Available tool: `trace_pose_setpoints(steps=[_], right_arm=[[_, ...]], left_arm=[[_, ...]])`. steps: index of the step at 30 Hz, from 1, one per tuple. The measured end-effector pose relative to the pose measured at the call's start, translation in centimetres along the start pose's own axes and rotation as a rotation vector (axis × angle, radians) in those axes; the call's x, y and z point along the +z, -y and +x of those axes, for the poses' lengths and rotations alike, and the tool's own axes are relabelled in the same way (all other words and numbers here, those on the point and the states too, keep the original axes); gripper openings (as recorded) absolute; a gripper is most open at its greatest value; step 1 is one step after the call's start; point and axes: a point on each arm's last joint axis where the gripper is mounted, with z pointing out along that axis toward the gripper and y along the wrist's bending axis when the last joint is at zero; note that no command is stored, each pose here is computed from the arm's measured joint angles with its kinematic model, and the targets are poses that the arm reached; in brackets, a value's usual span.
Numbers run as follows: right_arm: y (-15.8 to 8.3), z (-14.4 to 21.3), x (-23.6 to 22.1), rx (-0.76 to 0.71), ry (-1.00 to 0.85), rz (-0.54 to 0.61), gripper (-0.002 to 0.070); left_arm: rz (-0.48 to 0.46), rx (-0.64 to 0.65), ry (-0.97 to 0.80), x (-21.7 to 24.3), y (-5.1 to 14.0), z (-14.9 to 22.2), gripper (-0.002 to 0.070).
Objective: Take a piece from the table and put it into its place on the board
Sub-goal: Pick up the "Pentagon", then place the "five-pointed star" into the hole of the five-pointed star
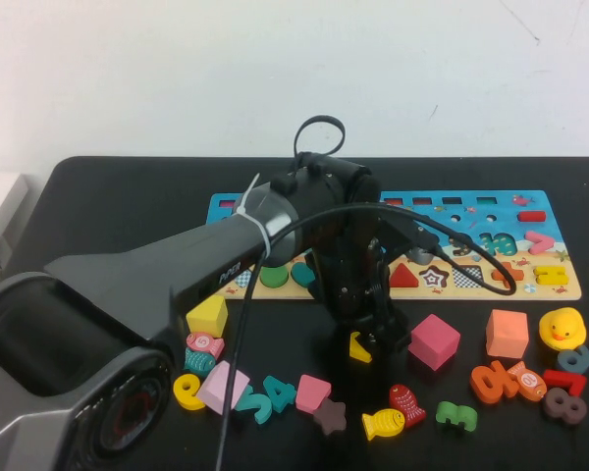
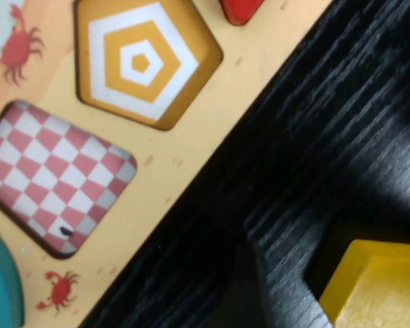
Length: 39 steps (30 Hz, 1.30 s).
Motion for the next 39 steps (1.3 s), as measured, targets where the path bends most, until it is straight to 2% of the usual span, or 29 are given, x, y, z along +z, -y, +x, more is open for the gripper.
trace_pose_setpoints(steps=[3, 5, 8, 9, 10, 17, 26, 36, 39], right_arm=[[0.0, 0.0, 0.0, 0.000, 0.000, 0.000, 0.0018], [0.0, 0.0, 0.0, -0.001, 0.000, 0.000, 0.0018], [0.0, 0.0, 0.0, -0.004, 0.000, 0.000, 0.0018], [0.0, 0.0, 0.0, -0.004, 0.000, 0.000, 0.0018], [0.0, 0.0, 0.0, -0.004, 0.000, 0.000, 0.0018], [0.0, 0.0, 0.0, -0.006, 0.000, -0.001, 0.0018], [0.0, 0.0, 0.0, -0.015, 0.001, -0.002, 0.0019], [0.0, 0.0, 0.0, -0.016, 0.003, -0.002, 0.0018], [0.0, 0.0, 0.0, -0.018, 0.004, -0.002, 0.0018]], left_arm=[[0.003, 0.002, -0.007, 0.1, 0.1, -0.1, 0.0531], [-0.001, 0.006, -0.014, 0.1, 0.0, 0.0, 0.0500], [0.003, 0.006, -0.028, 0.1, 0.1, 0.1, 0.0392], [0.005, 0.004, -0.034, 0.1, 0.1, 0.1, 0.0323], [0.008, 0.003, -0.036, 0.1, 0.1, 0.1, 0.0309], [0.016, 0.031, -0.052, -1.3, 0.4, -0.1, 0.0312], [-0.078, 0.125, 0.144, -7.8, 0.1, -3.2, 0.0312], [-0.111, 0.145, 0.147, -5.9, -3.6, -2.8, 0.0312], [-0.102, 0.153, 0.139, -4.6, -4.2, -2.8, 0.0312]])
